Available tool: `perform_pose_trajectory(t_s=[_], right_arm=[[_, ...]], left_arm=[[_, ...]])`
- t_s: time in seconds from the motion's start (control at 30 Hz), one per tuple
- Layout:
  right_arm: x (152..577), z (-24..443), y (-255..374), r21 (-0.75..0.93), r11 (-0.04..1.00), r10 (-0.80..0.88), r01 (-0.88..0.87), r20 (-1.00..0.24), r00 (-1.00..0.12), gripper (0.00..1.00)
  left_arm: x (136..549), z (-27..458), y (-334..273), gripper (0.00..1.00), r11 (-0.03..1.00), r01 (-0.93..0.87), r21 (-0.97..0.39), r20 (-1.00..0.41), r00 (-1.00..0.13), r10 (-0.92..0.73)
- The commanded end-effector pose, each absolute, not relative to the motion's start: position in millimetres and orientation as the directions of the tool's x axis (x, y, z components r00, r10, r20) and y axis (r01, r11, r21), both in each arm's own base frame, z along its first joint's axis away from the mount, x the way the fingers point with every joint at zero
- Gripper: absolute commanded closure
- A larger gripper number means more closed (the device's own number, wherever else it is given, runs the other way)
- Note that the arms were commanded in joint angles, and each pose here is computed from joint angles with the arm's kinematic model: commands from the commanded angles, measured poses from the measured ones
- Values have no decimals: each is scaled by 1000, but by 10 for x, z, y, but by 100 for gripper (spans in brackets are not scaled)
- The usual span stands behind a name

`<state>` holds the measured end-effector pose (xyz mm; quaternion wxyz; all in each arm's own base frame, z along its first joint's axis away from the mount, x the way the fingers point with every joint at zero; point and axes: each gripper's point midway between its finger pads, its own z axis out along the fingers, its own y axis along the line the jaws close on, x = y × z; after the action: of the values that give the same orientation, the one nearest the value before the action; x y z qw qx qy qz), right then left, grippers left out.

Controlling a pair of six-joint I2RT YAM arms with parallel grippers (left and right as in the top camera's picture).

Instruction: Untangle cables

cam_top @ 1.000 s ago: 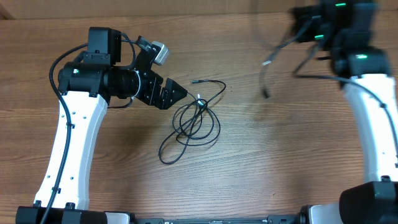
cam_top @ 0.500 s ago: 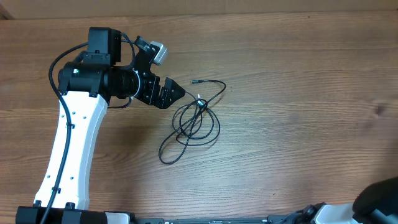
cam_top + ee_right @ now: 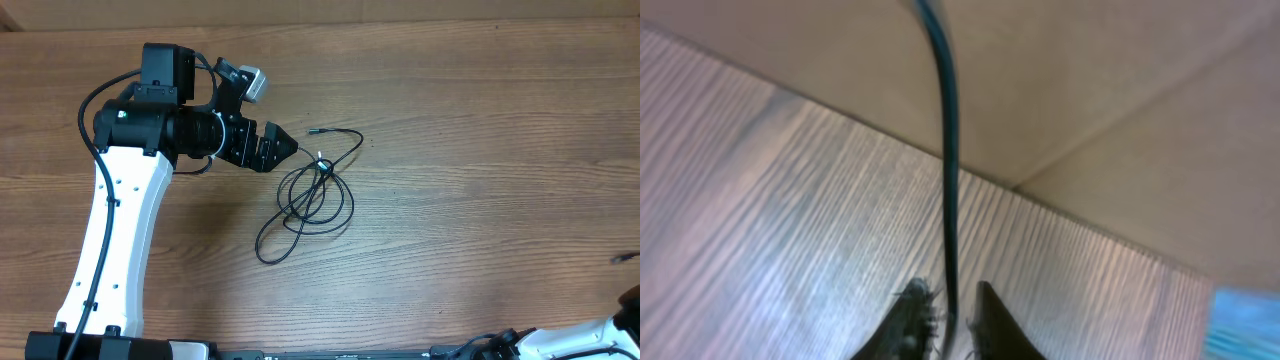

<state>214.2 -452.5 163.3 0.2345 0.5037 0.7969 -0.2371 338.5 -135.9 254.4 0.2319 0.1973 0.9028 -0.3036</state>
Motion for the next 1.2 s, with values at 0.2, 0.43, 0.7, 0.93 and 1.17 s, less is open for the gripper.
perform_pose_trajectory(t_s=[0.2, 0.43, 0.7, 0.93, 1.17], right_arm=[[2119, 1750, -4513, -94, 312, 716, 945, -631, -299, 0], [2408, 1798, -4125, -37, 378, 740, 925, -589, -326, 0], [3472, 2180, -2880, 381, 572, 788, 727, -501, -357, 0], [4035, 2149, -1183, 613, 638, 719, 465, -260, -645, 0], [4119, 2080, 193, 586, 765, 471, 265, -229, -852, 0]], left_arm=[[3403, 2684, -1367, 0, 742, 498, -449, -570, -799, 192], [3404, 2684, -1367, 1, 742, 499, -449, -570, -799, 192], [3403, 2684, -1367, 0, 742, 498, -449, -570, -799, 192], [3369, 2663, -1362, 1, 743, 490, -456, -554, -809, 193], [3340, 2647, -1359, 0, 744, 482, -462, -541, -818, 194]])
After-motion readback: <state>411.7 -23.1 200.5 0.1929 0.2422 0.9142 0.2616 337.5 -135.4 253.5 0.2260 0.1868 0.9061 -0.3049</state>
